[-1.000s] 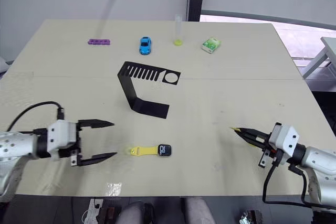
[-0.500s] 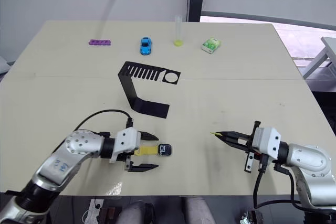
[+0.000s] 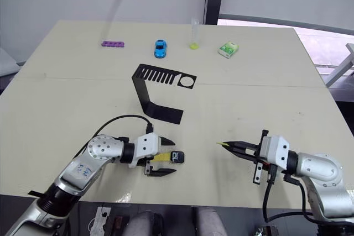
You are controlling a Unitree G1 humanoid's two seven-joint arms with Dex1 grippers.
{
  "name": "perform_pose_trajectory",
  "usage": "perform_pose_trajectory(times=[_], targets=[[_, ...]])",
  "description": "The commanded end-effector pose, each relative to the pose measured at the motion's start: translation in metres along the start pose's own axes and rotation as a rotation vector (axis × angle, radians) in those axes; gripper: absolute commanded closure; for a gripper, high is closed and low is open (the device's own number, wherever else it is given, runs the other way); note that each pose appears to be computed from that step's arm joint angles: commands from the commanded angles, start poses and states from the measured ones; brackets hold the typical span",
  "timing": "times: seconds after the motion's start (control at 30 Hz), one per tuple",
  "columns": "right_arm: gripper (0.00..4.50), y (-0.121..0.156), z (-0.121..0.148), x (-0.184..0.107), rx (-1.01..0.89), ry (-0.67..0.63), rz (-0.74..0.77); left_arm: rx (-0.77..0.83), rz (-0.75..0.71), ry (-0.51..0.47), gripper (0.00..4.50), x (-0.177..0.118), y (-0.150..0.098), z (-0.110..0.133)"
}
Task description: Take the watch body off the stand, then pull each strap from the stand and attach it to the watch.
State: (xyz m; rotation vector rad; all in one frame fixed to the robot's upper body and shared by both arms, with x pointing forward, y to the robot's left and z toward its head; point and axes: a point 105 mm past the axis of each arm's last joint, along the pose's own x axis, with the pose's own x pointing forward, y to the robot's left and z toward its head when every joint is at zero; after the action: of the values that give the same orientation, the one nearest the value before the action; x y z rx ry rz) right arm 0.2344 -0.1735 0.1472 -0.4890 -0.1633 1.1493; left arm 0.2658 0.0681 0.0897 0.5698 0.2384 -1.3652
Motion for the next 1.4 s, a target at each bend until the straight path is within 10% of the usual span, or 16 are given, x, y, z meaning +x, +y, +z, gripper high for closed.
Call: perform_pose_trajectory(times=[0.03, 0.9, 1.13, 1.4], targets=[[4.50, -0.001, 0.010, 0.002, -0.035, -0.024, -0.010, 0.001, -0.016, 0.006, 0.03, 0.005, -0.003, 0.002], [4.50, 0.006, 0.005, 0.004, -0.003, -0.017, -0.026, -0.012, -0.034, 0.050, 0.03, 0.016, -0.001, -0.009], [4.50, 0.012, 0.002, 0.004, 0.029, -0.013, -0.017, -0.032, -0.023, 0.062, 2.85, 0.020, -0.002, -0.014], [4.50, 0.017, 0.001, 0.004, 0.053, -0.012, -0.005, -0.038, -0.025, 0.072, 2.90, 0.019, -0.004, -0.017]])
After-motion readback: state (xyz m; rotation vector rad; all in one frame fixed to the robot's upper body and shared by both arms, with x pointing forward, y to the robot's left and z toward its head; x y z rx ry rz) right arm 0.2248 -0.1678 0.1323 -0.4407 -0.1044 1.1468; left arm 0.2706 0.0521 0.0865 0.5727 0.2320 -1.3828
